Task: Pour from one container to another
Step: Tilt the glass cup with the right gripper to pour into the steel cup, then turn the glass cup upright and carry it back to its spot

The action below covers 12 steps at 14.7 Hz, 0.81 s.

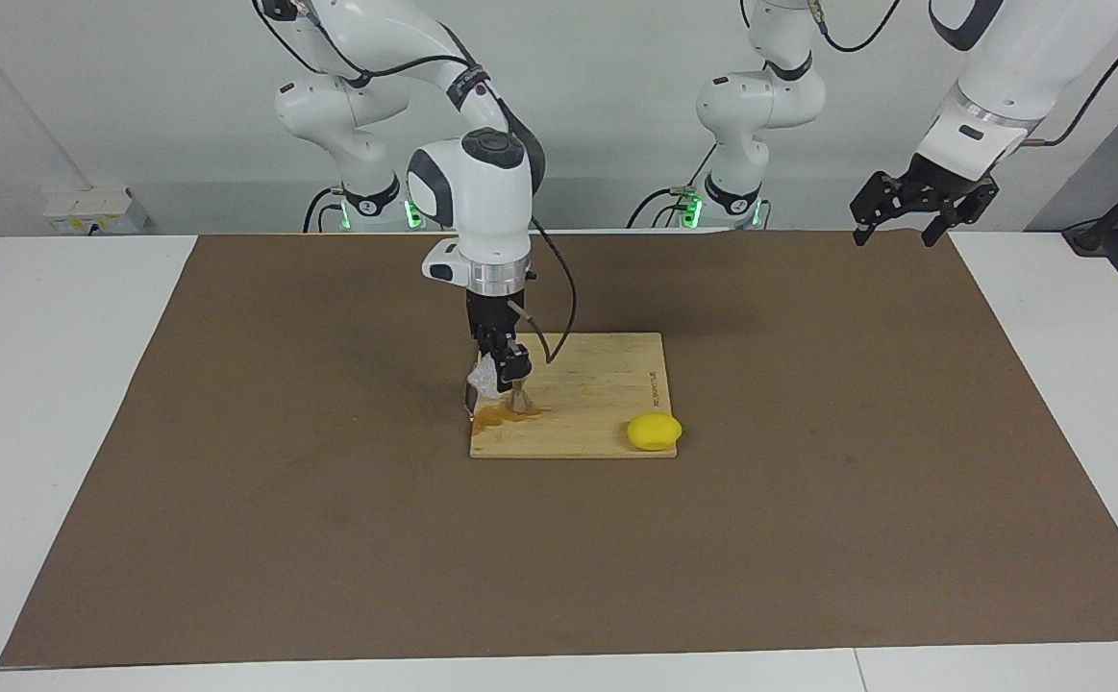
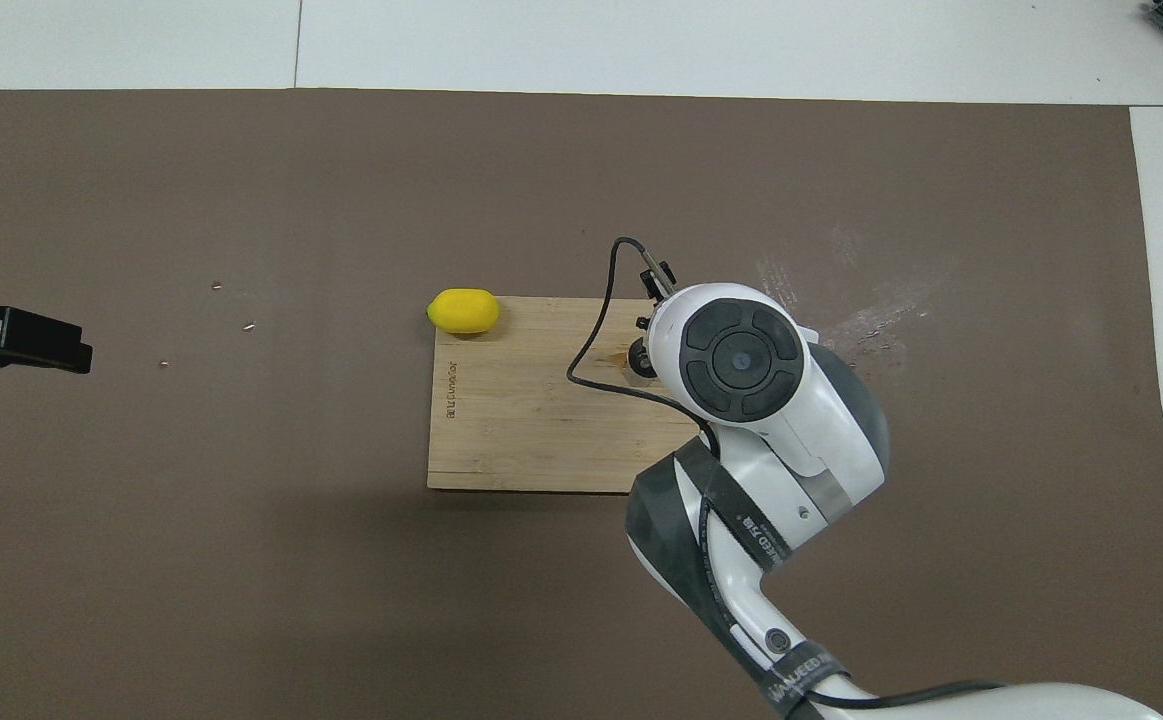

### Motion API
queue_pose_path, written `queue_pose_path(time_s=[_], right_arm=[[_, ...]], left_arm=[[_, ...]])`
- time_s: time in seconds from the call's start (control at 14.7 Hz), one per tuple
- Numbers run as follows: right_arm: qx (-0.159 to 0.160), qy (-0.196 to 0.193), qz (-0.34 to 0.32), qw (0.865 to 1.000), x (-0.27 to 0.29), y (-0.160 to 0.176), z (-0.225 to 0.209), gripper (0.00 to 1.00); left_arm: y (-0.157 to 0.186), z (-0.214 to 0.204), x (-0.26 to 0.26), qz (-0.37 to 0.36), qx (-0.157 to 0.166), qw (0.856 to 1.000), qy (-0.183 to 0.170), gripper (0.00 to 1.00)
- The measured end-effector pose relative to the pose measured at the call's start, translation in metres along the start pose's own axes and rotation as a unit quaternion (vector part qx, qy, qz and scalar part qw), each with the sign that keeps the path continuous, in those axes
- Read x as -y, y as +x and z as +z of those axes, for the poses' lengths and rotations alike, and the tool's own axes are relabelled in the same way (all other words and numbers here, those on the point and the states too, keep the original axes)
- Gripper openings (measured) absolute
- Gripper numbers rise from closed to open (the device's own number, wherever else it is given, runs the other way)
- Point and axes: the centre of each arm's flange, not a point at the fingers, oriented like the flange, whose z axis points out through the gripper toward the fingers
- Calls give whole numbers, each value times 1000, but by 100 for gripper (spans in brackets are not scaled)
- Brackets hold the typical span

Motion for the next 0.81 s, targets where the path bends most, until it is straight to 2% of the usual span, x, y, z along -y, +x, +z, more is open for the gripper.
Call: queue_pose_path(time_s=[0.2, 0.81], right_arm=[[6, -5, 11, 1000, -1, 6, 2, 51], [80, -18, 92, 992, -3, 27, 3, 51]], left_arm=[[0, 0, 0, 0, 0, 1000, 0, 100], [0, 1, -4, 4, 1, 1000, 0, 100]])
